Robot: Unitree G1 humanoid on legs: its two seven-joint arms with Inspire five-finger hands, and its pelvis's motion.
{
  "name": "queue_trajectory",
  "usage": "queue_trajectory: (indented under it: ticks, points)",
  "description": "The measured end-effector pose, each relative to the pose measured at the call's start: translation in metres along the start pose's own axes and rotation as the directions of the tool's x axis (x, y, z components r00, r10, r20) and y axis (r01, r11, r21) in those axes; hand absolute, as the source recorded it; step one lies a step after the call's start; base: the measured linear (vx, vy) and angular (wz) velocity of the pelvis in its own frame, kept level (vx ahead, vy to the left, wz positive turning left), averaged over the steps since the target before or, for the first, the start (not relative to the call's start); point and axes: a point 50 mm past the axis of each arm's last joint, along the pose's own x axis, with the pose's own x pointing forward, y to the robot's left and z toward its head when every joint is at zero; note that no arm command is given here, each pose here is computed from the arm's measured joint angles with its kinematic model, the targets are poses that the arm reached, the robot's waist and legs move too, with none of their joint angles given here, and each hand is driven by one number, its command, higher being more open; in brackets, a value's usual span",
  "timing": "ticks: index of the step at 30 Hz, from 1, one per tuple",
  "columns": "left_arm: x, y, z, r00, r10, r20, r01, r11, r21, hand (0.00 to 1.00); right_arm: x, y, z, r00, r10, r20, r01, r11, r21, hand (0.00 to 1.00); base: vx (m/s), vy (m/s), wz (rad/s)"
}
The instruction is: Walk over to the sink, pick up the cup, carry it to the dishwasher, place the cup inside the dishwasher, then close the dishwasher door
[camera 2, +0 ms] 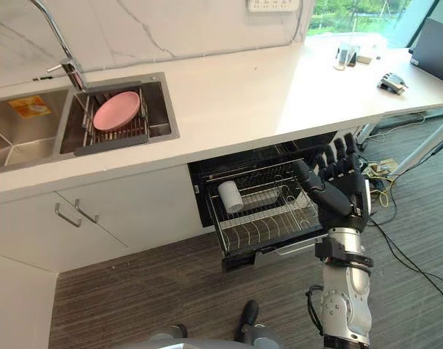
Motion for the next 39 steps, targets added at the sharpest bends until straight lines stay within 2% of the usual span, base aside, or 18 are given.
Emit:
queue_trajectory:
  ticks: [3, 11, 15, 20, 22, 27, 31, 36, 39]
  points:
    - [0.001, -0.002, -0.003, 1.0, 0.016, -0.011, -0.015, 0.997, 0.076, 1.0, -0.003, -0.006, 0.001, 1.0, -0.01, -0.003, 0.01, 1.0, -0.024, 1.0, 0.03, 0.084, 1.02]
    - [0.002, -0.005, -0.016, 0.998, 0.035, -0.046, -0.033, 0.998, 0.058, 1.0, -0.009, -0.007, 0.002, 1.0, -0.021, 0.006, 0.021, 0.999, -0.039, 1.0, 0.05, 0.152, 0.37]
    - [0.003, -0.008, -0.015, 0.999, 0.015, -0.047, -0.015, 1.0, 0.016, 1.0, -0.013, -0.014, 0.002, 0.998, -0.064, 0.013, 0.065, 0.998, -0.016, 1.0, 0.1, 0.132, 0.22]
    - [0.003, -0.012, -0.009, 0.998, -0.059, -0.012, 0.059, 0.998, 0.032, 1.0, -0.012, -0.019, 0.001, 0.994, -0.102, 0.045, 0.101, 0.995, 0.008, 1.0, 0.06, 0.236, -0.2]
    - [0.003, -0.007, -0.006, 0.999, -0.046, -0.012, 0.047, 0.995, 0.086, 1.0, -0.018, -0.02, -0.01, 0.985, -0.169, 0.018, 0.168, 0.985, 0.048, 1.0, 0.11, 0.405, -0.4]
    - [0.002, 0.001, 0.01, 0.999, -0.018, 0.037, 0.011, 0.983, 0.185, 1.0, -0.017, 0.0, -0.037, 0.991, -0.102, -0.084, 0.107, 0.992, 0.06, 1.0, 0.21, 0.273, -0.43]
    - [0.002, 0.003, 0.015, 0.999, -0.011, 0.036, 0.003, 0.977, 0.212, 1.0, -0.007, 0.0, -0.03, 0.989, -0.144, -0.034, 0.147, 0.983, 0.11, 1.0, 0.22, 0.003, 0.47]
    - [0.002, 0.002, 0.01, 1.0, -0.001, 0.003, 0.0, 0.974, 0.225, 1.0, -0.003, -0.007, -0.012, 0.988, -0.149, 0.037, 0.147, 0.987, 0.062, 1.0, 0.2, -0.074, 0.54]
    - [0.002, 0.002, 0.015, 1.0, 0.017, 0.006, -0.018, 0.962, 0.271, 1.0, -0.007, -0.022, 0.002, 0.973, -0.209, 0.098, 0.206, 0.978, 0.037, 1.0, 0.08, -0.024, 0.53]
